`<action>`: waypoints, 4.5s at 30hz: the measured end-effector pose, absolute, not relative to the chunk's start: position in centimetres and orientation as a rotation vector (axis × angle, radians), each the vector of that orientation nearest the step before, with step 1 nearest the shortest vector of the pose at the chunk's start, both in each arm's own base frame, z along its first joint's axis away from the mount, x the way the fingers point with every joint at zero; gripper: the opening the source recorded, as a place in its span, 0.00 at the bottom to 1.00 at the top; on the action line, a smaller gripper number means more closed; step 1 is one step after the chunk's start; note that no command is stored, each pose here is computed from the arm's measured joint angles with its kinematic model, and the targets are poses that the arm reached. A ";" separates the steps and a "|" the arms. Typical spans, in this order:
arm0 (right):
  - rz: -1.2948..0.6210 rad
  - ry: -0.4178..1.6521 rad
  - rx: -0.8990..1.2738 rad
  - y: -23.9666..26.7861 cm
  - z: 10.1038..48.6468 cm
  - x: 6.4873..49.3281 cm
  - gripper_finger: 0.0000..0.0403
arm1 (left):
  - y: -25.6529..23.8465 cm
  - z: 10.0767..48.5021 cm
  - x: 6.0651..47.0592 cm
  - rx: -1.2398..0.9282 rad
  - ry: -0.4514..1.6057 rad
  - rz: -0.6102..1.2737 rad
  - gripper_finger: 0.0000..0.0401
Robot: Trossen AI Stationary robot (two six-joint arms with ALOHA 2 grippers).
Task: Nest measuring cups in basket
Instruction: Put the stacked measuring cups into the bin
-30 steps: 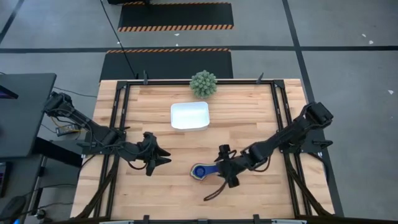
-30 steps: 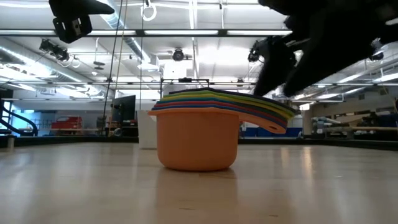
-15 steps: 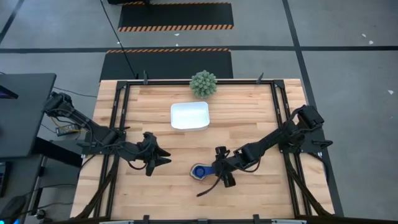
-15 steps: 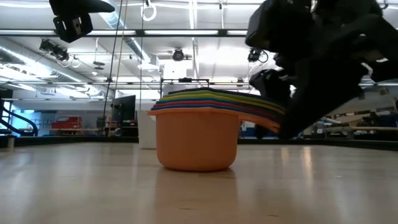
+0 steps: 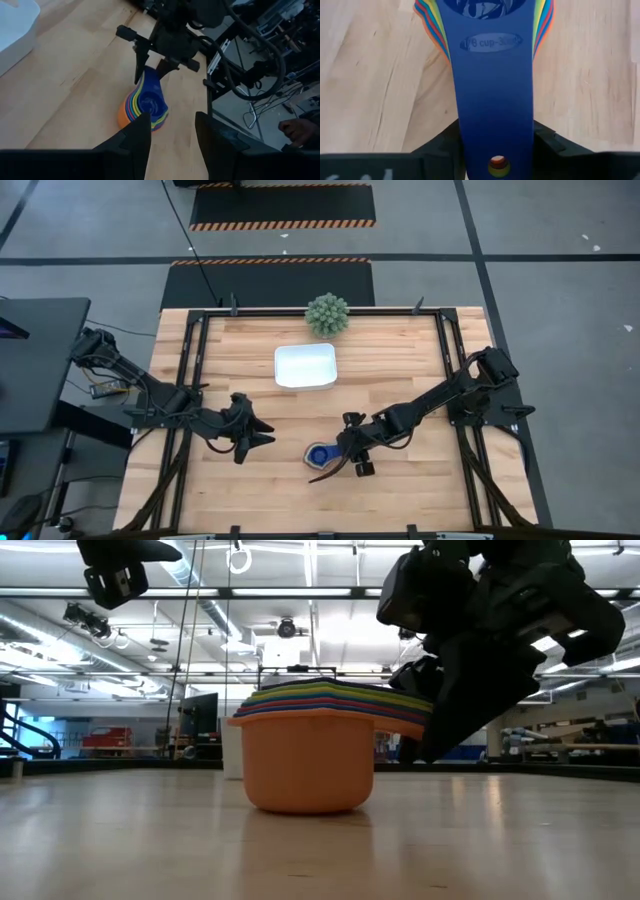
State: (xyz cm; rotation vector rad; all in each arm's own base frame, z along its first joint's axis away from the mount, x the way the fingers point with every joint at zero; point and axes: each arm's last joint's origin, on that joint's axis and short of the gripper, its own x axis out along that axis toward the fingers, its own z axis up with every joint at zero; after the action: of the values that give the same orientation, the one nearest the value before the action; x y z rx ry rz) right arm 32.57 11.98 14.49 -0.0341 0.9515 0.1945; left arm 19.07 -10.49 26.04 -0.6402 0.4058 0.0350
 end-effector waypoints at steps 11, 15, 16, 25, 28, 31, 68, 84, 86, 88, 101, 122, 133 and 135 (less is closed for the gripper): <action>0.131 0.949 0.018 11.3 14.5 32.8 0.35 | -12.4 24.5 19.5 -0.693 0.482 0.018 0.42; 0.042 0.913 0.041 10.5 14.7 33.3 0.38 | -14.4 22.2 20.0 -0.647 0.563 0.017 0.50; 0.027 0.899 0.041 10.4 14.7 33.4 0.38 | -14.8 21.6 20.2 -0.635 0.581 0.030 0.53; -0.075 0.872 0.017 7.6 14.8 34.2 0.37 | -13.9 16.6 22.7 -0.511 0.694 0.233 0.68; -0.103 0.873 0.012 6.2 14.8 34.5 0.37 | -13.1 15.2 23.7 -0.482 0.714 0.291 0.68; -0.083 0.872 0.008 4.8 14.9 34.8 0.37 | -12.1 14.5 24.6 -0.487 0.714 0.337 0.68; 0.141 0.825 -0.050 1.1 15.4 35.5 0.37 | -6.1 9.6 25.2 -0.250 0.606 0.061 0.79; 0.129 0.816 -0.029 1.1 15.8 35.4 0.37 | -5.7 10.9 26.3 -0.276 0.518 0.173 0.79; 0.125 0.799 -0.032 1.0 16.3 35.3 0.37 | -5.6 11.4 26.2 -0.264 0.516 0.171 0.79; 0.124 0.787 -0.044 1.0 16.6 35.3 0.37 | -5.3 11.9 26.0 -0.254 0.516 0.180 0.79; 0.053 0.683 -0.061 -1.4 20.1 34.5 0.37 | -2.9 15.2 25.4 -0.290 0.446 0.240 0.79; -0.113 0.596 -0.038 -7.6 22.3 33.2 0.37 | 4.3 20.3 25.9 -0.236 0.444 0.404 0.79; -0.116 0.610 -0.036 -9.1 21.4 33.3 0.36 | 6.9 19.1 25.7 -0.234 0.508 0.428 0.79; -0.119 0.596 -0.036 -9.3 21.1 33.6 0.35 | 7.1 18.6 25.8 -0.236 0.526 0.433 0.79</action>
State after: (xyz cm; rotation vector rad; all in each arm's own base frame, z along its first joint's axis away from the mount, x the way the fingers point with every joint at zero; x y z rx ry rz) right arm 33.57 -9.34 21.14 -0.0360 0.5961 -0.1191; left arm 25.83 7.05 18.61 -0.2358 0.5260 0.4334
